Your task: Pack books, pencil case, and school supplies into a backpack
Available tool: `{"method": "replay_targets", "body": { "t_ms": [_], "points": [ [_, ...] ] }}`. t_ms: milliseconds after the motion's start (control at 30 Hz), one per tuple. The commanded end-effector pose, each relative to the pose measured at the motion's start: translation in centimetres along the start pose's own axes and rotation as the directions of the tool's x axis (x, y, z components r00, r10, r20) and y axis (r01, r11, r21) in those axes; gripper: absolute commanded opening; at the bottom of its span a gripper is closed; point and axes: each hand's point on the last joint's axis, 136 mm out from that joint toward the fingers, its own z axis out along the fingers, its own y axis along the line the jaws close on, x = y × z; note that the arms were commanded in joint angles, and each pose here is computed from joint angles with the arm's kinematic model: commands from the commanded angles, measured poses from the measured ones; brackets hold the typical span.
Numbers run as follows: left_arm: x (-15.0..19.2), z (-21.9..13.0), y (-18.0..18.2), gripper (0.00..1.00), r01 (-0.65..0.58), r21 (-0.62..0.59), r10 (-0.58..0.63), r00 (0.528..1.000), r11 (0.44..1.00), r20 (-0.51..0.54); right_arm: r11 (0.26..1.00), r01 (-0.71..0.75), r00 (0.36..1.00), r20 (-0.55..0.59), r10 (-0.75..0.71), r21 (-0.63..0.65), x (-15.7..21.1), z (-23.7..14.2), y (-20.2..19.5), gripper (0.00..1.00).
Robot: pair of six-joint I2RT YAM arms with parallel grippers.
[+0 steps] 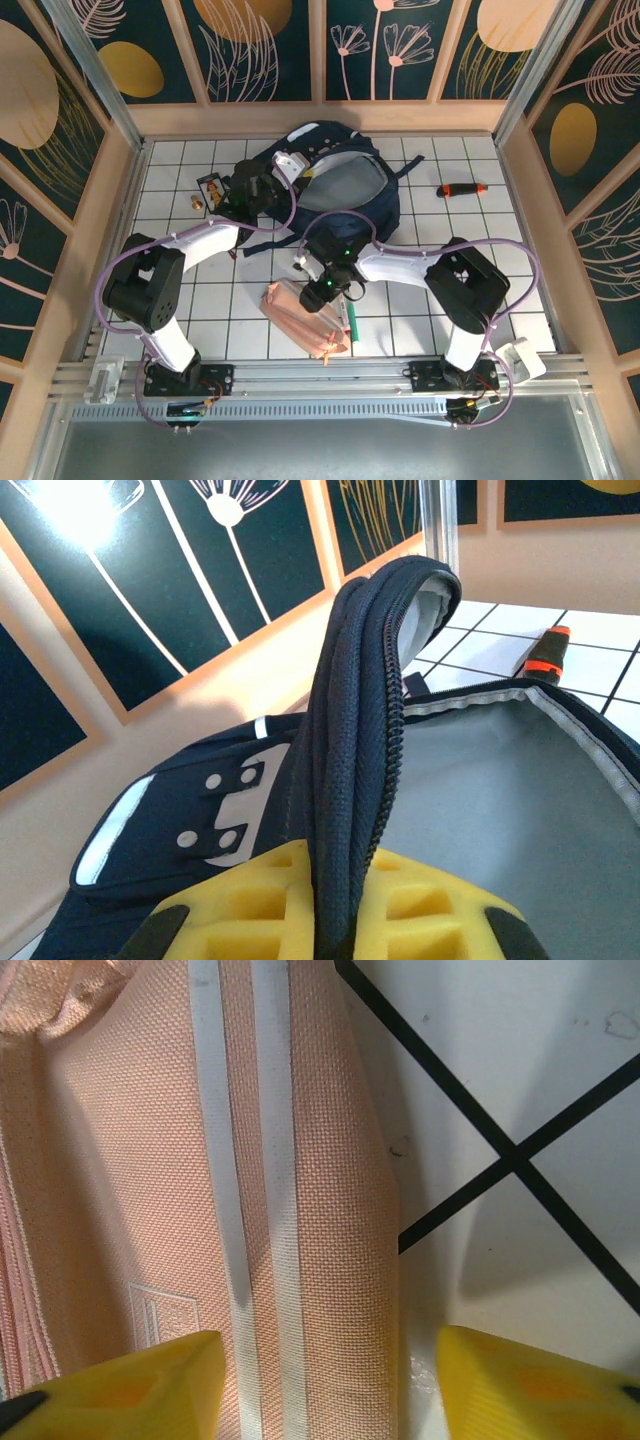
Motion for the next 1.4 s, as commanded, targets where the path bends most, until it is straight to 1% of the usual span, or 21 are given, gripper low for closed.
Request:
{"method": "replay_targets", "body": {
  "t_ms": [0, 67, 200, 233, 300, 367, 500, 600, 700, 767, 800, 900, 933, 967, 1067, 1100, 1167, 1267, 1367],
  "points": [
    [-2.5, -0.8, 1.2, 0.00, 0.002, -0.035, 0.001, 0.997, 0.999, 0.075, 0.999, 0.018, 1.000, -0.022, -0.017, 0.032, 0.1, 0.5, 0.0, 0.49],
    [-2.7, -0.8, 1.3, 0.00, 0.001, -0.037, 0.002, 0.997, 0.999, 0.079, 0.999, 0.020, 0.999, -0.031, -0.019, 0.039, 0.3, 0.9, 0.0, 0.40],
    [-2.7, -0.8, 1.3, 0.00, 0.001, -0.037, 0.002, 0.997, 0.999, 0.079, 0.998, 0.025, 0.998, -0.055, -0.022, 0.060, 0.8, 1.5, -0.3, 0.29],
    [-2.7, -0.9, 1.3, 0.00, 0.001, -0.038, 0.002, 0.997, 0.999, 0.080, 0.997, 0.032, 0.998, -0.056, -0.028, 0.065, 0.9, 1.5, -0.3, 0.25],
    [-2.7, -0.9, 1.3, 0.00, 0.001, -0.036, 0.002, 0.997, 0.999, 0.080, 0.997, 0.040, 0.998, -0.054, -0.036, 0.068, 0.8, 1.4, -0.3, 0.14],
    [-2.7, -1.0, 1.3, 0.00, 0.001, -0.037, 0.002, 0.997, 0.999, 0.079, 0.997, 0.053, 0.998, -0.031, -0.051, 0.060, 0.3, 0.8, 0.1, 0.00],
    [-2.7, -1.1, 1.4, 0.00, -0.003, -0.041, 0.006, 0.997, 0.999, 0.077, 0.998, 0.068, 0.997, 0.039, -0.068, 0.007, -1.7, -1.8, 1.8, 0.00],
    [-2.8, -1.3, 1.6, 0.00, -0.004, -0.048, 0.007, 0.997, 0.999, 0.076, 0.995, 0.052, 0.991, 0.126, -0.041, -0.085, -3.7, -5.8, 4.1, 0.00],
    [-3.2, -1.5, 1.7, 0.00, -0.003, -0.051, 0.007, 0.997, 0.999, 0.081, 0.982, 0.001, 0.972, 0.231, 0.044, -0.189, -5.1, -11.1, 5.6, 0.00],
    [-3.5, -1.6, 1.7, 0.00, 0.004, -0.053, 0.001, 0.996, 0.999, 0.093, 0.963, -0.083, 0.945, 0.286, 0.158, -0.256, -5.4, -14.5, 5.0, 0.00],
    [-3.7, -1.8, 1.8, 0.00, 0.006, -0.056, 0.000, 0.995, 0.998, 0.103, 0.950, -0.128, 0.930, 0.297, 0.215, -0.285, -5.2, -15.7, 4.3, 0.00],
    [-5.0, -2.5, 1.9, 0.00, -0.004, -0.075, 0.017, 0.985, 0.997, 0.173, 0.890, -0.286, 0.848, 0.338, 0.407, -0.354, -4.7, -19.2, 1.0, 0.00],
    [-5.6, -2.9, 1.8, 0.00, -0.022, -0.080, 0.038, 0.979, 0.997, 0.201, 0.863, -0.334, 0.807, 0.359, 0.470, -0.378, -4.7, -20.5, -0.1, 0.00],
    [-5.5, -3.2, 1.5, 0.00, -0.043, -0.077, 0.059, 0.974, 0.996, 0.217, 0.836, -0.369, 0.765, 0.378, 0.521, -0.406, -4.8, -21.7, -1.0, 0.00],
    [-6.5, -3.7, 0.6, 0.00, -0.126, -0.058, 0.137, 0.956, 0.990, 0.260, 0.749, -0.411, 0.639, 0.421, 0.643, -0.520, -5.9, -25.2, -3.1, 0.00],
    [-6.6, -3.7, 0.6, 0.00, -0.140, -0.058, 0.151, 0.952, 0.988, 0.265, 0.715, -0.446, 0.596, 0.417, 0.686, -0.539, -6.1, -25.9, -3.9, 0.00],
    [-7.1, -3.9, 0.7, 0.00, -0.160, -0.071, 0.173, 0.944, 0.985, 0.280, 0.610, -0.550, 0.482, 0.380, 0.790, -0.570, -6.3, -26.6, -6.1, 0.00],
    [-8.3, -4.6, 0.7, 0.00, -0.211, -0.110, 0.236, 0.913, 0.971, 0.332, 0.469, -0.627, 0.360, 0.303, 0.883, -0.622, -6.6, -26.7, -8.1, 0.00],
    [-9.6, -5.3, 0.6, 0.00, -0.262, -0.146, 0.299, 0.877, 0.954, 0.377, 0.356, -0.650, 0.248, 0.255, 0.935, -0.672, -6.8, -26.5, -9.9, 0.00]
  ]
}}
